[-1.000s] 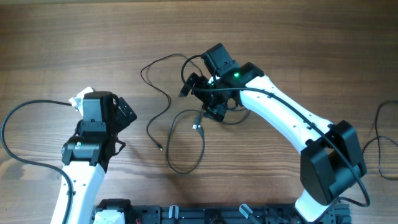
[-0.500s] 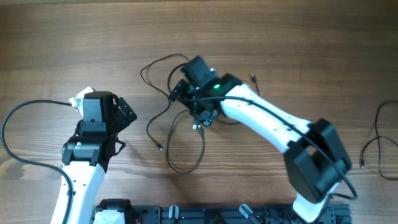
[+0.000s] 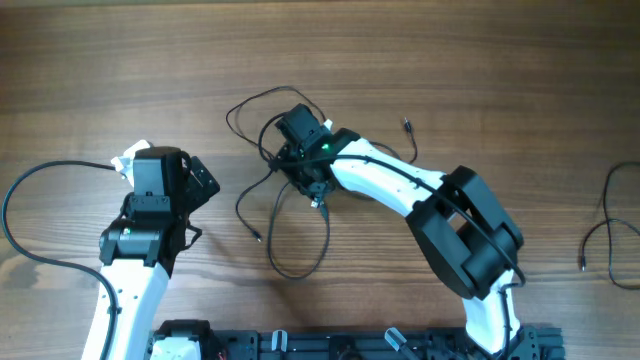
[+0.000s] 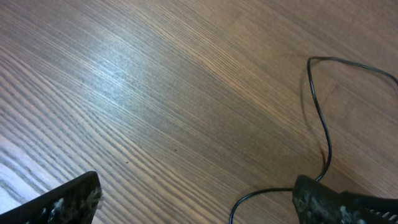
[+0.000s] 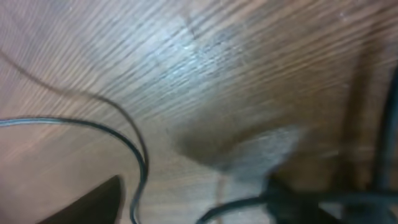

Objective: Untangle cables
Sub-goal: 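Lift the grasped cable and carry it to the right table edge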

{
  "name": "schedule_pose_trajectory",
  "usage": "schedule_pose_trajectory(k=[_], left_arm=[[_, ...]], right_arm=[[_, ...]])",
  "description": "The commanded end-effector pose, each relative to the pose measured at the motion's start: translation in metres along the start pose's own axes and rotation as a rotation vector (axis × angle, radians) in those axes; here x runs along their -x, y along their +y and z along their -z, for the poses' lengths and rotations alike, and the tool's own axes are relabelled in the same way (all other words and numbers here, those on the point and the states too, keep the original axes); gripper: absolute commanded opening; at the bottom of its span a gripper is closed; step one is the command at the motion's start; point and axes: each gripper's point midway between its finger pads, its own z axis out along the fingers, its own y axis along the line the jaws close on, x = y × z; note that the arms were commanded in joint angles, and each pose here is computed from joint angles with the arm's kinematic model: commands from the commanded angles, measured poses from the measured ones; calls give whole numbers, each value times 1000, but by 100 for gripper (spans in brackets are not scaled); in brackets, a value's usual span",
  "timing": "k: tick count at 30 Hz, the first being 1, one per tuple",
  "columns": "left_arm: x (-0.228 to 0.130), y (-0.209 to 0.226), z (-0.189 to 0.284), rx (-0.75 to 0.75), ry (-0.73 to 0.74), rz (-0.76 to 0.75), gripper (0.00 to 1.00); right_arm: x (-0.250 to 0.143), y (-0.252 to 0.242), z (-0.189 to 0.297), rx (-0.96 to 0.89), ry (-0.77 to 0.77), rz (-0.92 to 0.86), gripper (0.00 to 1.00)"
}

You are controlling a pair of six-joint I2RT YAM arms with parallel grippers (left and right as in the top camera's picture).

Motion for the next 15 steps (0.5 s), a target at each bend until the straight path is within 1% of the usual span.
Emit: schedule_pose_trajectory(k=[1,4,6,7,9,11,12,15], left_arm=[[0,0,0,-3,4,11,100],[0,0,0,-3,4,10,100],[0,0,0,-3,4,10,100],[0,0,0,-3,4,10,100],[0,0,0,-3,4,10,100],[0,0,0,-3,4,11,100],[0,0,0,-3,4,11,100],[0,0,0,-3,4,11,100]], right_arm=[[7,-27,-28,-82,-25,-16,56],[14,-34,-34,-109,-61,-17,44],[16,-38,-38,-120,-68,-17,31],[17,-41,-42,-129,-77,-18,27],[22,-46,-46,-144,-99,-17,23],[25,-45,-46,-144,-121,-15,14],[30,-45,-46,-143,-147,-13,6],[39,-34,-45,-106,-183,45,4]])
